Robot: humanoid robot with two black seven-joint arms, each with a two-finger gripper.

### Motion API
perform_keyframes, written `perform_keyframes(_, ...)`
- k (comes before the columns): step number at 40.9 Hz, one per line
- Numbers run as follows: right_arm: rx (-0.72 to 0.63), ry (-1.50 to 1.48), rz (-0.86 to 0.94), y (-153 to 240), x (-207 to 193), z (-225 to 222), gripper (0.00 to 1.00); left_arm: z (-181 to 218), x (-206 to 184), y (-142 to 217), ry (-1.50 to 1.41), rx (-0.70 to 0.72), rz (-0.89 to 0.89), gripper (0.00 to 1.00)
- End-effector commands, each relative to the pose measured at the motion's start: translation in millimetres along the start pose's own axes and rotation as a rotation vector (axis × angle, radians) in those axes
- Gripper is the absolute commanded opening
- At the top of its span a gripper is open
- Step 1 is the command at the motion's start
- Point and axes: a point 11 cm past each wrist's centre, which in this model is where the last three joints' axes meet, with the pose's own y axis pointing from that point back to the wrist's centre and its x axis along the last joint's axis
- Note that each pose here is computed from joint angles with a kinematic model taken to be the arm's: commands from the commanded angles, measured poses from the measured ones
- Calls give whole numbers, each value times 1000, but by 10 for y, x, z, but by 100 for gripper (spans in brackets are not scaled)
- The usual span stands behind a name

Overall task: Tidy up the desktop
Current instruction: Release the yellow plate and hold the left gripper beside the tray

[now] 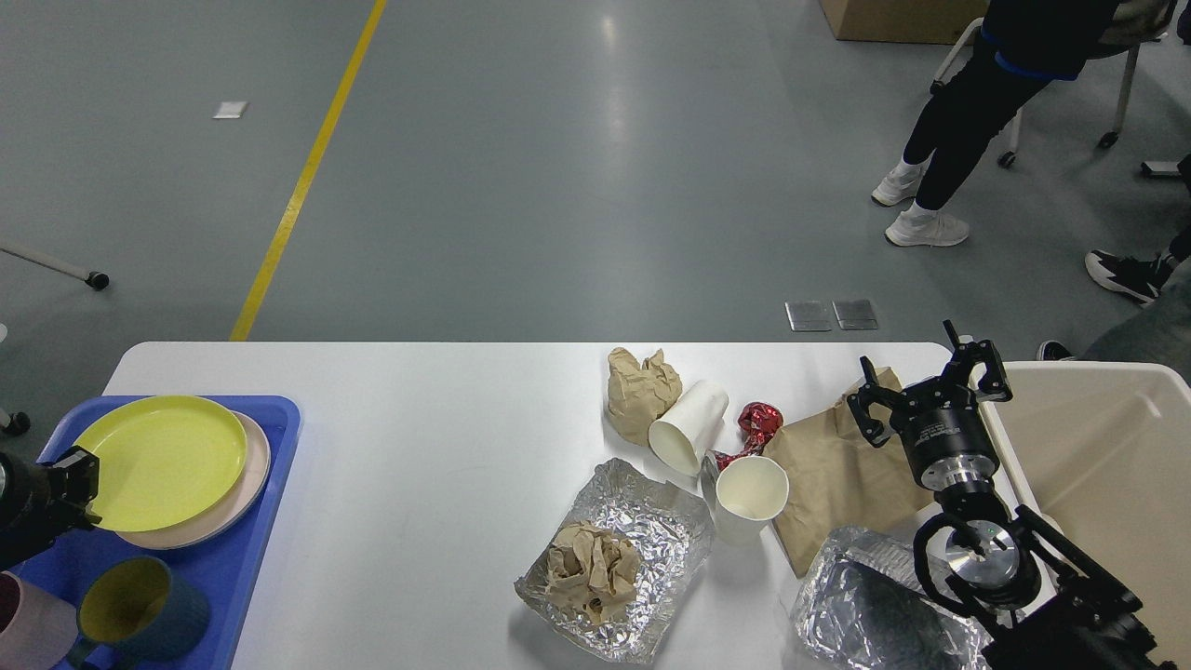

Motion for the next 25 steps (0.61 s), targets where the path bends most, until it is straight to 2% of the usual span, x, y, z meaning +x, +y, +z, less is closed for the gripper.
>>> perform_keyframes(1, 0, 0, 0, 0, 0, 0, 100, -33, -22, -3, 4, 5, -11, 95)
perform_keyframes(25, 0, 0, 0, 0, 0, 0, 100, -43, -49, 9, 6, 9, -25, 95)
